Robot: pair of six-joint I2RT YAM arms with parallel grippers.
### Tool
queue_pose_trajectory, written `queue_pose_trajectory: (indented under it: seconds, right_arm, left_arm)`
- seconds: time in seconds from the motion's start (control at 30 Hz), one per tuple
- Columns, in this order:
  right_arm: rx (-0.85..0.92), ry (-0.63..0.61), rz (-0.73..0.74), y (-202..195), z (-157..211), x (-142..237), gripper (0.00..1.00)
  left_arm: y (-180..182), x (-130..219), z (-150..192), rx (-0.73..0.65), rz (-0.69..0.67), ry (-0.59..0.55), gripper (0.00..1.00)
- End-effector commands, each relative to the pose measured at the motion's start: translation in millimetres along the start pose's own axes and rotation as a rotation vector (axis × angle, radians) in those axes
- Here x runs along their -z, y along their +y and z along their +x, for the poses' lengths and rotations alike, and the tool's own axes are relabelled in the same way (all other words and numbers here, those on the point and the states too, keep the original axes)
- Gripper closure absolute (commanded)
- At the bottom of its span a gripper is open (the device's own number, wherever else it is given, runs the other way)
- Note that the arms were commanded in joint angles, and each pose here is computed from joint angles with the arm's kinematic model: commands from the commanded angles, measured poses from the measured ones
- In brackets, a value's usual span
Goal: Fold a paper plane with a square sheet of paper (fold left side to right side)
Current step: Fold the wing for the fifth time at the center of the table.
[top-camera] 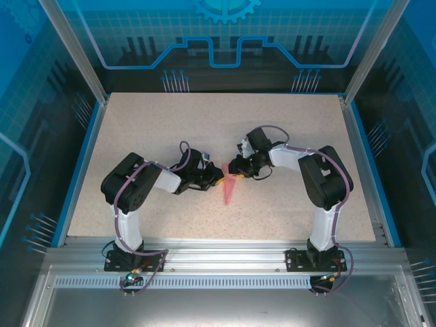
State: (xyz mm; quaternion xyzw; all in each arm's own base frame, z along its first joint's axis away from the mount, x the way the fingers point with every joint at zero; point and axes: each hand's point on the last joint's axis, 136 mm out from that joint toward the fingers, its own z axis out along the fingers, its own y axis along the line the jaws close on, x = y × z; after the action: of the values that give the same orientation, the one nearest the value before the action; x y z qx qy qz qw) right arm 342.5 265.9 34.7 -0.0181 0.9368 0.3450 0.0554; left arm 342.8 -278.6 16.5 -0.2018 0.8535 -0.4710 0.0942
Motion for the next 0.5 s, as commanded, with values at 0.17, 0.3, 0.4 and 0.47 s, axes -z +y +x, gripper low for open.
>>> queue_pose_trajectory:
  seconds: [0.17,0.3,0.4,0.47]
  right_arm:
    - [0.015,-0.004,0.002,5,-13,-4,0.71]
    - [0.012,0.003,0.052,-5,-13,-11,0.71]
    - [0.013,0.009,0.118,-20,-13,-15,0.71]
    - [0.013,0.012,0.148,-27,-13,-16,0.71]
  left_arm:
    - [62,-6,5,0.077,-0.193,-0.004,1.0]
    - [61,-6,5,0.075,-0.196,-0.001,1.0]
    - [62,-6,5,0.075,-0.199,-0.001,1.0]
    - [62,-6,5,0.073,-0.199,-0.001,1.0]
